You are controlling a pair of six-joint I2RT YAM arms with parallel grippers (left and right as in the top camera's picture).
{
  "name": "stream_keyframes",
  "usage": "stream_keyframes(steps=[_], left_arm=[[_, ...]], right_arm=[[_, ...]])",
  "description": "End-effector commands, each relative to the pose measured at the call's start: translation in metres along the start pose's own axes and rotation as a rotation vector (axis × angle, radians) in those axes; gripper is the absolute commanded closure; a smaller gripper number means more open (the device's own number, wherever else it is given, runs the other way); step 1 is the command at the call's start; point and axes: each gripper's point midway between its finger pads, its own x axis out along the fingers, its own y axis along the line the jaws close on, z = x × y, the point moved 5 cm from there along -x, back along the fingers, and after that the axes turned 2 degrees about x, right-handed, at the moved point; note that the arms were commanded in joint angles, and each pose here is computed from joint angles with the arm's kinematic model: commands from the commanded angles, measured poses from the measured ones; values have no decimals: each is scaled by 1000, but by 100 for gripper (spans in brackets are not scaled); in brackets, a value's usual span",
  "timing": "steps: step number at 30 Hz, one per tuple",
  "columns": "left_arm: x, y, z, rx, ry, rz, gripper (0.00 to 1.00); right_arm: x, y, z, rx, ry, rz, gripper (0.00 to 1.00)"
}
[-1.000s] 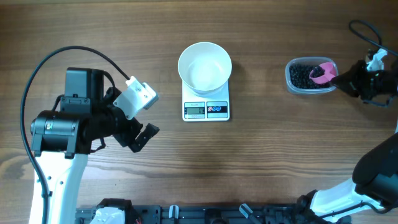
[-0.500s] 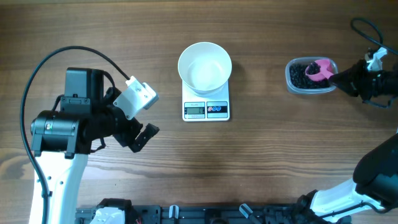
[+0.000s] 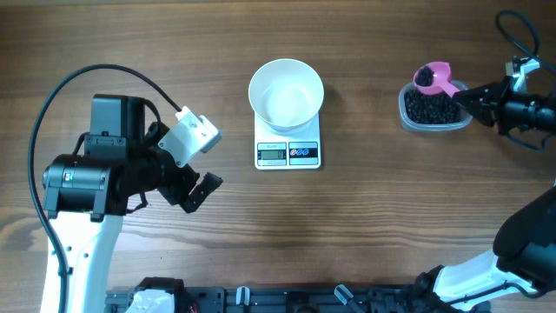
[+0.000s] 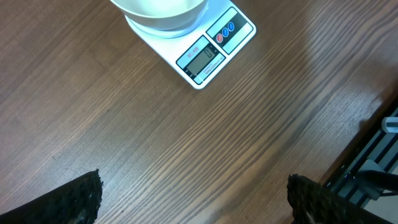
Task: Scoop item into bowl and weigh 150g on scale
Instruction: 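Lift the filled scoop and carry it left over the white bowl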
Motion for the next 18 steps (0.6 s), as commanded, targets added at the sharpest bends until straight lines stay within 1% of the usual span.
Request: stream_keyframes(steps=[1, 6, 18], left_arm=[[-4, -1, 2, -4, -26, -4, 0], [-4, -1, 2, -4, -26, -4, 0], [-4, -1, 2, -4, -26, -4, 0]], right_arm=[[3, 10, 1, -18, 13, 151, 96], [8, 26, 1, -51, 26, 248, 96], [46, 56, -21, -126, 149, 268, 96]])
